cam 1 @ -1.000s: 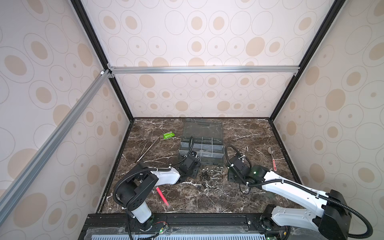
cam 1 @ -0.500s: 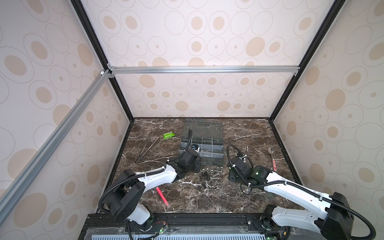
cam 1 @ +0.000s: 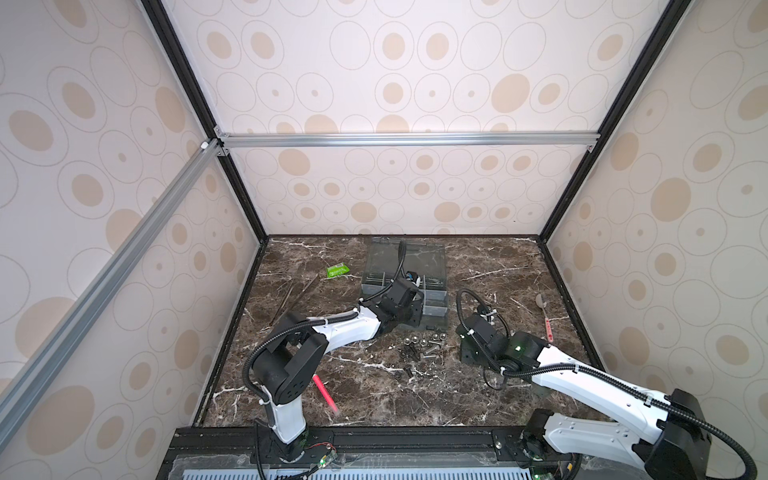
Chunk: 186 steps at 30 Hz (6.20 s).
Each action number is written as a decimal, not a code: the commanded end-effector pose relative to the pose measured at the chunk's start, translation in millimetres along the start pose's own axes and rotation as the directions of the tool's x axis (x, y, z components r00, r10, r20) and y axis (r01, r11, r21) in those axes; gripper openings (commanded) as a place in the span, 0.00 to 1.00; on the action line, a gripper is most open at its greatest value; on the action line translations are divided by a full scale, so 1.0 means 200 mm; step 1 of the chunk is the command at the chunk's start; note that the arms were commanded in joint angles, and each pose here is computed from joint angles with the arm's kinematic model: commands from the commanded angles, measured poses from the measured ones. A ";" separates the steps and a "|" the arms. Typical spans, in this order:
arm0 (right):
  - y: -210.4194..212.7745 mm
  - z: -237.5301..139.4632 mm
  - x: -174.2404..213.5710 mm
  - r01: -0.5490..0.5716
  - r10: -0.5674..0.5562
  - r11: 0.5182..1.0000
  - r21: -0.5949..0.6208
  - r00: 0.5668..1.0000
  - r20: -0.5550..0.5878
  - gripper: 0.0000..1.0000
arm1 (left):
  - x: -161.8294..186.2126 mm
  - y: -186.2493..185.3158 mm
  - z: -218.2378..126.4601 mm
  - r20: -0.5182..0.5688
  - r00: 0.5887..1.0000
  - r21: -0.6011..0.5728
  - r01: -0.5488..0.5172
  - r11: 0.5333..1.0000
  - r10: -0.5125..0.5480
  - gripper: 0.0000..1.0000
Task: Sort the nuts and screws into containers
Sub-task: 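Carry the black nut with the left gripper into an organizer compartment and release, then withdraw the left gripper from the organizer while the right gripper moves toward the pile, then lower the right gripper onto a black hex nut at the pile's edge, then close the right gripper on the black hex nut and lift it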
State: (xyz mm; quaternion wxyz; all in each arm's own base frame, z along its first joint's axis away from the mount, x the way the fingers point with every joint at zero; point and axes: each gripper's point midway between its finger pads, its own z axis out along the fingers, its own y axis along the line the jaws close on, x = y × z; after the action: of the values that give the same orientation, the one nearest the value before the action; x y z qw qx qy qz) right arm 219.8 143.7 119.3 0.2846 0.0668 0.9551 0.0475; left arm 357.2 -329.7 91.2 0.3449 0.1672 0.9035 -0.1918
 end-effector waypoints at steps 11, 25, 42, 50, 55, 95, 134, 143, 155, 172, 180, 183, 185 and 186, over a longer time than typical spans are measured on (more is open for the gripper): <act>-0.06 -0.02 -0.02 0.015 -0.016 0.999 0.051 1.000 0.012 0.51 | -0.10 -0.05 -0.03 0.039 0.999 0.023 0.008 1.000 -0.009 0.39; -0.07 0.00 0.01 0.003 -0.003 0.999 0.047 1.000 0.012 0.51 | -0.17 0.03 -0.32 0.173 0.983 -0.016 0.062 0.998 -0.058 0.41; -0.01 0.05 0.03 0.030 -0.028 0.999 0.032 0.999 -0.034 0.51 | -0.02 0.22 -0.60 0.300 0.937 -0.060 0.207 0.976 -0.180 0.43; 0.00 0.06 0.04 0.030 -0.029 0.999 0.018 0.999 -0.042 0.51 | 0.02 0.31 -0.73 0.384 0.896 -0.058 0.265 0.962 -0.224 0.46; 0.02 0.06 0.04 0.033 -0.033 0.999 -0.001 0.998 -0.047 0.51 | 0.07 0.36 -0.78 0.410 0.879 -0.066 0.294 0.954 -0.242 0.47; 0.58 0.02 0.22 0.274 -0.296 0.946 -0.175 0.948 -0.114 0.50 | 0.21 0.56 -1.06 0.502 0.845 -0.160 0.300 0.941 -0.184 0.62; 0.95 0.25 0.57 0.382 -0.466 0.872 -0.306 0.839 -0.280 0.46 | 0.36 0.70 -1.09 0.507 0.816 -0.210 0.428 0.879 -0.276 0.65; 0.91 0.30 0.56 0.368 -0.426 0.899 -0.237 0.859 -0.282 0.45 | 0.37 0.68 -1.07 0.504 0.813 -0.181 0.431 0.884 -0.293 0.65; 0.90 0.33 0.56 0.363 -0.406 0.912 -0.190 0.862 -0.305 0.41 | 0.40 0.67 -1.05 0.493 0.813 -0.165 0.436 0.885 -0.309 0.65; 0.89 0.36 0.58 0.380 -0.413 0.911 -0.164 0.849 -0.329 0.35 | 0.41 0.66 -1.04 0.490 0.808 -0.141 0.445 0.884 -0.328 0.65; 0.88 0.37 0.60 0.382 -0.415 0.910 -0.162 0.844 -0.341 0.30 | 0.42 0.66 -1.03 0.488 0.806 -0.136 0.449 0.883 -0.334 0.65; 0.89 0.37 0.60 0.384 -0.418 0.908 -0.168 0.843 -0.337 0.27 | 0.42 0.66 -1.03 0.488 0.807 -0.138 0.447 0.884 -0.332 0.65; 0.89 0.36 0.59 0.383 -0.420 0.907 -0.174 0.845 -0.332 0.26 | 0.42 0.67 -1.03 0.487 0.808 -0.140 0.447 0.883 -0.332 0.65; 0.89 0.36 0.59 0.382 -0.420 0.907 -0.177 0.846 -0.327 0.26 | 0.42 0.67 -1.03 0.486 0.809 -0.141 0.447 0.883 -0.332 0.65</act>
State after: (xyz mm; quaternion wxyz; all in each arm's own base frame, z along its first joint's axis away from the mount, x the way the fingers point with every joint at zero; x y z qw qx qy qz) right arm 181.4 342.0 19.3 0.1139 -0.1577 0.9794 0.0547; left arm 237.8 -106.2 137.8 0.5069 -0.0989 0.8396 -0.1683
